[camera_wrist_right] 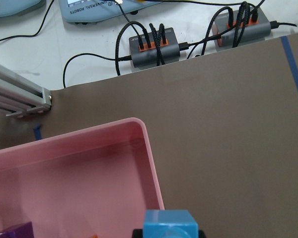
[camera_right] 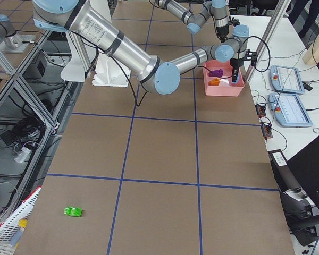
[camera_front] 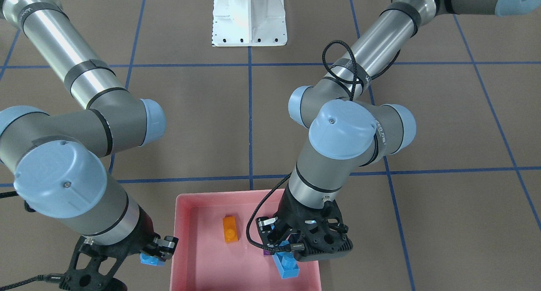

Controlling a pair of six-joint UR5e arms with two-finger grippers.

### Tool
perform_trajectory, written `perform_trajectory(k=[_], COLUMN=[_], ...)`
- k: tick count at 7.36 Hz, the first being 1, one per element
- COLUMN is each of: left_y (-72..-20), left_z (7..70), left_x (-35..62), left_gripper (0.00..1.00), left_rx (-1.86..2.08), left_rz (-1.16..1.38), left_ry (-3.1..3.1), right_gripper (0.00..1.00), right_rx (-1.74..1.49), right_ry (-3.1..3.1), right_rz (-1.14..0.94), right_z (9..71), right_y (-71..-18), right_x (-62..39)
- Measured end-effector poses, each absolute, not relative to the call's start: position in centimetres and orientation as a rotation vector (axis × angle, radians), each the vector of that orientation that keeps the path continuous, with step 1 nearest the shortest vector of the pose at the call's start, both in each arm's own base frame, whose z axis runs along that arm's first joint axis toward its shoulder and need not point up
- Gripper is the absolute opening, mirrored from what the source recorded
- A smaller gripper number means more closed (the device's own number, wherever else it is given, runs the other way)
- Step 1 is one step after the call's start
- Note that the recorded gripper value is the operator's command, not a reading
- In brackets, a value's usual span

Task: Put all blocks into box

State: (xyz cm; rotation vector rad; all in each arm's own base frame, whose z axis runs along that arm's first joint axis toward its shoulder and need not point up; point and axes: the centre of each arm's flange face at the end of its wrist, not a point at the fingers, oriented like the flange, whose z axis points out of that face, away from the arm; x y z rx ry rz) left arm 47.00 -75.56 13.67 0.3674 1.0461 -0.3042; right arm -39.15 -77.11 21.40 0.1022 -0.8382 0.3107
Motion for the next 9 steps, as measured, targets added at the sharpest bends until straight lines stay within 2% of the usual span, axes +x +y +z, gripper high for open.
perform_trajectory(k=[3,4,5,7,9], left_y=[-77.5,-78.1,-78.3,-77.1,-75.8], left_z=[13.3,12.9,13.3,15.6,18.4], left_x=[43.2,40.1,36.7,31.8,30.5], left_gripper=[1.0,1.0,1.0,1.0,1.0], left_rx=[0.374,0.343,0.303,0.246,0.217], left_rz=[-0.318,-0.307,-0.299,-0.287,-0.281], left_ry=[1.075,1.107,1.134,1.171,1.178], right_gripper=[0.0,0.35,0.99,1.0,1.0], right_rx=[0.088,0.09,0.094,0.104,0.074], right_ry=[-0.863,-0.886,-0.909,-0.939,-0.99], right_rz=[0.317,0.326,0.34,0.355,0.344], right_z=[20.0,19.9,20.1,20.2,19.1], right_y=[-75.7,-75.3,-74.9,-74.6,-72.8], right_x=[-42.1,-43.3,-44.5,-45.5,-42.1])
